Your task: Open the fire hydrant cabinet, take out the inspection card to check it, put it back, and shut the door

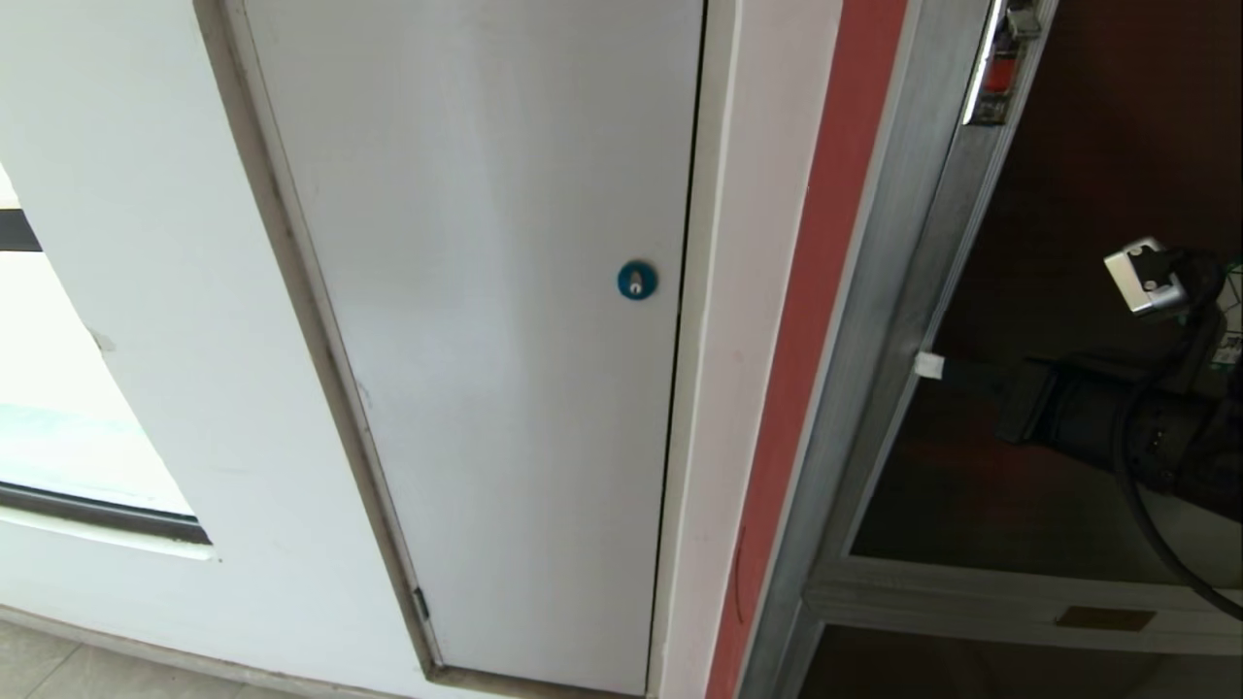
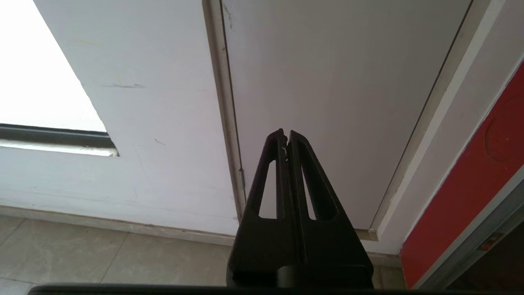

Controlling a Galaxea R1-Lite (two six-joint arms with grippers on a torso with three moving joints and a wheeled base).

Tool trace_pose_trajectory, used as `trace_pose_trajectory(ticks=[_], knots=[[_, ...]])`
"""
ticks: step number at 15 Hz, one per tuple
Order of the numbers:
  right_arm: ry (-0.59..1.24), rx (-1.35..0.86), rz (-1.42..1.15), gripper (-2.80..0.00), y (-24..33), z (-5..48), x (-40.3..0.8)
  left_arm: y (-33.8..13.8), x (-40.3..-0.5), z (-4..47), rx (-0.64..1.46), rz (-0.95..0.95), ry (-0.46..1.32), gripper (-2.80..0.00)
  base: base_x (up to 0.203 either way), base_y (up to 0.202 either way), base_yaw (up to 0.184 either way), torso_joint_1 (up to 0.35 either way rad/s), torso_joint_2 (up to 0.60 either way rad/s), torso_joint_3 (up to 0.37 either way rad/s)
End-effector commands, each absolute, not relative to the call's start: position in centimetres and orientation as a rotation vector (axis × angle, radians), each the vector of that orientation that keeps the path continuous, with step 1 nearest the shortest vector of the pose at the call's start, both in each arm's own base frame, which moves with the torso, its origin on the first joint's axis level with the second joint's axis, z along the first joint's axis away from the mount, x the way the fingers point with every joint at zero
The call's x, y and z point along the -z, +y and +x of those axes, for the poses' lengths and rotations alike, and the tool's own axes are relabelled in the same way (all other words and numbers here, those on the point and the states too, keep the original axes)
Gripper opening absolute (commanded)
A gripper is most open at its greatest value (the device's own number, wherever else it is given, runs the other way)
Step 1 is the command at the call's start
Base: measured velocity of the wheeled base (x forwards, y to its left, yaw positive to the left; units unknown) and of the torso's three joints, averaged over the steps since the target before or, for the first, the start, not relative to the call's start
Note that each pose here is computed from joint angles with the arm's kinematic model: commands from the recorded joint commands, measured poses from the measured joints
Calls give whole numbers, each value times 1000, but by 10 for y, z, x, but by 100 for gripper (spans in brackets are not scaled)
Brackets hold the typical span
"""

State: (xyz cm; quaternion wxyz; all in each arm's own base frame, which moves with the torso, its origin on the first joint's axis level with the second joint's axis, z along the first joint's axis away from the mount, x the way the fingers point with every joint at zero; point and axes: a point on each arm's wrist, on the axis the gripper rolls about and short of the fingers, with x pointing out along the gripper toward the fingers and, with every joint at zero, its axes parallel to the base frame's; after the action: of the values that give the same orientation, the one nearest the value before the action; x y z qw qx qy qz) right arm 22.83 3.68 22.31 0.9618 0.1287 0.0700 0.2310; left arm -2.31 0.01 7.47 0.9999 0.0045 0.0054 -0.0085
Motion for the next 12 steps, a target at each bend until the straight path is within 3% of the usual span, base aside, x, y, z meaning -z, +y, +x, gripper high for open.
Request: trace_pose_trajectory(ticks=[1, 12], knots=[[105, -534, 259, -280, 44, 207, -232, 0, -75, -23, 17, 9, 13, -280, 0, 0, 0, 0, 0, 0], [-139, -622, 268, -280, 43, 147, -286, 0, -75, -23, 17, 9, 13, -280, 0, 0, 0, 0, 0, 0]])
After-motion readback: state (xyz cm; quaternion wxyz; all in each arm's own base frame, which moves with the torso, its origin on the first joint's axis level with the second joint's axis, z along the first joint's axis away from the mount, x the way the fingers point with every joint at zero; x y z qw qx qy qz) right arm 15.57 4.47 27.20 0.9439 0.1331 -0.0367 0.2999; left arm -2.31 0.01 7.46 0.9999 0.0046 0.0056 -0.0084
